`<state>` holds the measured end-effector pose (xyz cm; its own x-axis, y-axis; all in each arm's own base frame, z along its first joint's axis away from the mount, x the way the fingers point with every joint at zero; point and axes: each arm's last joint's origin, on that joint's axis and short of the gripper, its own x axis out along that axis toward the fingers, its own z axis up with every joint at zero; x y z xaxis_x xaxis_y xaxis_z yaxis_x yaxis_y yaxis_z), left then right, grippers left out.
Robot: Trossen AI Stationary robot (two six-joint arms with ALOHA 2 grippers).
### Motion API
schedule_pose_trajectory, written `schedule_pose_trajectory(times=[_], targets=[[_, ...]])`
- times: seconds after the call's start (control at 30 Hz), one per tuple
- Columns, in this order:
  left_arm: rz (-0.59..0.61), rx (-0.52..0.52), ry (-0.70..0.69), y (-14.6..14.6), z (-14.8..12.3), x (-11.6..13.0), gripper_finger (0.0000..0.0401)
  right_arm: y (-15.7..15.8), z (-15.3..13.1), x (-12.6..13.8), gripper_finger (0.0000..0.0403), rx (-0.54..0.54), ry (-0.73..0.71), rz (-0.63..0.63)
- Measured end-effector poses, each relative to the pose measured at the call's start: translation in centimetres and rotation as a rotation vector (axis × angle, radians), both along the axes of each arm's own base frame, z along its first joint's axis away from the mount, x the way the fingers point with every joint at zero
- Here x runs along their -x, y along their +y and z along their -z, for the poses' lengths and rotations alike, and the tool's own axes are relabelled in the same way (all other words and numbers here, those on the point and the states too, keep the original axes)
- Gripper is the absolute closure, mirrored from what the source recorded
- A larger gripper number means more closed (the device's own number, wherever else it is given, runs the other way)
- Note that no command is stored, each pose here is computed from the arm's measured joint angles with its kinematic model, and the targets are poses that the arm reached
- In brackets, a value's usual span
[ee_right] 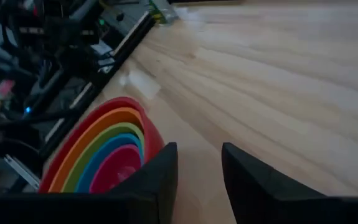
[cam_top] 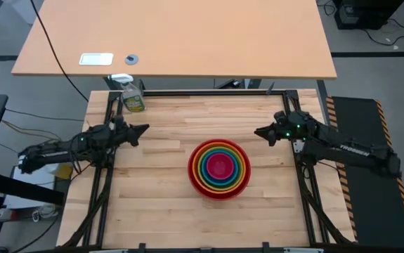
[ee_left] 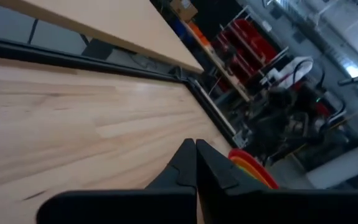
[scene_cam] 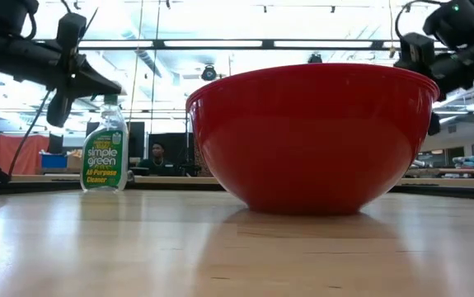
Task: Nest bowls inside each other
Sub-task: Return to Home Position
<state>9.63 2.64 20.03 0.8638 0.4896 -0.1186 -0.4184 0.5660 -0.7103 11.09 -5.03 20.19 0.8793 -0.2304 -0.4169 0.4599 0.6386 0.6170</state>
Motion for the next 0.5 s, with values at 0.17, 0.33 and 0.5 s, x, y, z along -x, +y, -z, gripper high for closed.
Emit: schedule_pose_trajectory(times=[0.17, 0.33, 0.5], targets=[[-0.013, 0.028, -0.024, 0.0, 1.6, 0.3, 0.0400, -0.1, 1.5, 1.0, 0.0273, -0.046, -0.058, 0.045], [-0.018, 0.075, -0.052, 0.0, 3.1, 0.4, 0.0401, 0.0, 2.3, 1.7, 0.0273, -0.078, -0.102, 0.054], [-0.017, 0.070, -0.058, 0.0, 3.0, 0.5, 0.0401, 0.0, 3.8, 2.3, 0.0273, -0.142, -0.130, 0.068]])
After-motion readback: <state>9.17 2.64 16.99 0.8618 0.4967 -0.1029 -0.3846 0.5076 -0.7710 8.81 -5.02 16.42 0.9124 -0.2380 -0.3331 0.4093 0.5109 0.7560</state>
